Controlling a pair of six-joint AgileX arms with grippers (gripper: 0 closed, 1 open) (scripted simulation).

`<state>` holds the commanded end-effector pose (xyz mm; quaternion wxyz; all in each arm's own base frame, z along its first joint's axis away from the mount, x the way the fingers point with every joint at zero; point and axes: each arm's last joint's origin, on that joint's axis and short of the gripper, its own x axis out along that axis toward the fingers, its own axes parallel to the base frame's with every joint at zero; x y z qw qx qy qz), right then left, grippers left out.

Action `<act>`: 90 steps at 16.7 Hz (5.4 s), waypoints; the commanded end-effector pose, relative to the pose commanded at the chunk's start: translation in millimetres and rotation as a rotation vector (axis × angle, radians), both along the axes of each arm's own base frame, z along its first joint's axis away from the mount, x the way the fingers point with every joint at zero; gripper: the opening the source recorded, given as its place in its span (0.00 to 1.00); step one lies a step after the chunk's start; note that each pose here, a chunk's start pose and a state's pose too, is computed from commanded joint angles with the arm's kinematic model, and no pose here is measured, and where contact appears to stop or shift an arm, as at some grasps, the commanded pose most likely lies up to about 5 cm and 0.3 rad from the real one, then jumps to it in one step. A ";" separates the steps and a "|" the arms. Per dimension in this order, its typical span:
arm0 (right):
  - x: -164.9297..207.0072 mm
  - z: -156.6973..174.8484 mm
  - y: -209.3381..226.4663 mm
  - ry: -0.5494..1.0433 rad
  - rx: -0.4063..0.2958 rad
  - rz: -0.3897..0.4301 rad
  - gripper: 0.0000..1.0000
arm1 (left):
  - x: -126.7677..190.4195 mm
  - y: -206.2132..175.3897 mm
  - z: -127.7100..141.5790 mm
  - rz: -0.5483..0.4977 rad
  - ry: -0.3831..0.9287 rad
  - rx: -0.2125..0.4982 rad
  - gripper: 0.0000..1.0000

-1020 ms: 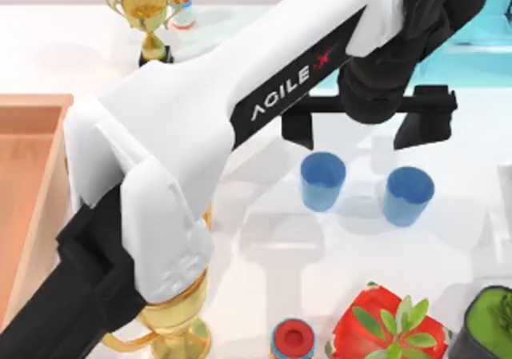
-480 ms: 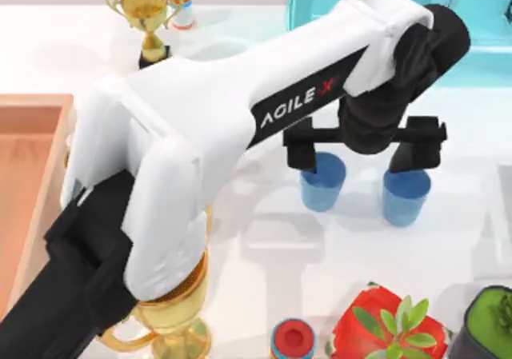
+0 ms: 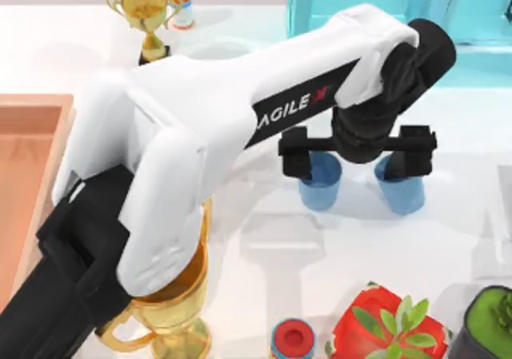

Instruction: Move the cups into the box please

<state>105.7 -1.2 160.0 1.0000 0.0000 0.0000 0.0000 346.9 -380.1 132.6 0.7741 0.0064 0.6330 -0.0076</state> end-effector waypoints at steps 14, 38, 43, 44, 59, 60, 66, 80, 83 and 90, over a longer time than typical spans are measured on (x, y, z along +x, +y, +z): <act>0.0 0.0 0.0 0.000 0.000 0.000 1.00 | 0.0 0.0 0.0 0.000 0.000 0.000 0.02; 0.0 0.0 0.0 0.000 0.000 0.000 1.00 | -0.9 99.6 102.9 -0.008 -0.001 0.003 0.00; 0.0 0.0 0.0 0.000 0.000 0.000 1.00 | -2.4 100.6 106.1 -0.022 -0.003 0.002 0.00; 0.0 0.0 0.0 0.000 0.000 0.000 1.00 | -3.4 106.6 112.1 -0.034 -0.004 0.001 0.00; 0.0 0.0 0.0 0.000 0.000 0.000 1.00 | -97.4 398.8 166.2 -0.040 0.129 0.052 0.00; 0.0 0.0 0.0 0.000 0.000 0.000 1.00 | -106.0 410.5 161.2 -0.028 0.143 0.048 0.00; 0.0 0.0 0.0 0.000 0.000 0.000 1.00 | -130.3 437.6 147.3 0.000 0.170 0.036 0.00; 0.0 0.0 0.0 0.000 0.000 0.000 1.00 | -129.0 448.2 83.2 0.000 0.170 0.036 0.00; 0.0 0.0 0.0 0.000 0.000 0.000 1.00 | -129.0 448.2 83.2 0.000 0.170 0.036 0.08; 0.0 0.0 0.0 0.000 0.000 0.000 1.00 | -129.0 448.2 83.2 0.000 0.170 0.036 0.60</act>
